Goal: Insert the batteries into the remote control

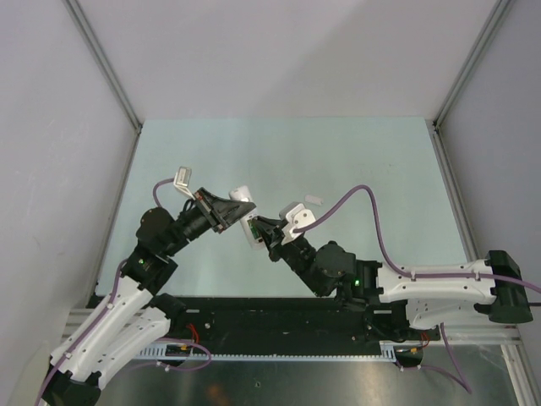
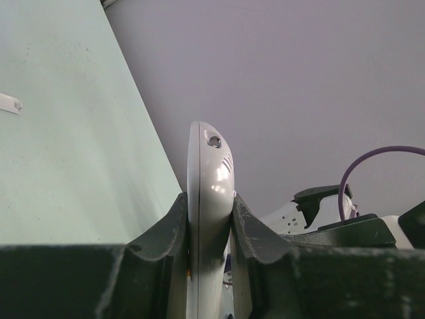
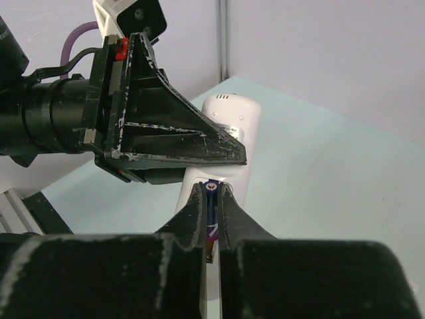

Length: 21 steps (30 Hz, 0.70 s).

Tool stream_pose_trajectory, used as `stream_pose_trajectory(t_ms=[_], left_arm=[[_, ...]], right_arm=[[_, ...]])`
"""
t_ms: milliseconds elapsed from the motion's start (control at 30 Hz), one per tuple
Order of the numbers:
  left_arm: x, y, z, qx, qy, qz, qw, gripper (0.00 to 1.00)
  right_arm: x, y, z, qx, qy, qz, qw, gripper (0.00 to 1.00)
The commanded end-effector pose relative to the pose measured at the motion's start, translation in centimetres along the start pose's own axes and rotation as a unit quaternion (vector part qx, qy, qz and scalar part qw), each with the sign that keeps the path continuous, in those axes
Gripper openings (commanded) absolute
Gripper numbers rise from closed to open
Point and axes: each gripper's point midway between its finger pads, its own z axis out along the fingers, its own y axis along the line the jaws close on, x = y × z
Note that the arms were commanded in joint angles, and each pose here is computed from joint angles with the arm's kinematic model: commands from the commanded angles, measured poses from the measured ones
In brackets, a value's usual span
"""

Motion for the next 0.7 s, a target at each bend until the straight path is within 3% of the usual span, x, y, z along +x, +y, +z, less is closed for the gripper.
stream_pose_trajectory(t_ms=[0, 667], left_arm=[[-1.1, -3.7, -0.4, 0.056, -0.015, 0.01, 0.998, 0.0], [-2.0, -5.5, -0.8, 0.082, -0.033, 0.029, 0.996, 0.0]], right_arm=[[0.0, 0.1, -0.4, -0.002, 0.004, 0.011, 1.0, 0.0], [3.6, 0.3, -1.5, -0.026, 0.08, 0.004, 0.996, 0.0]])
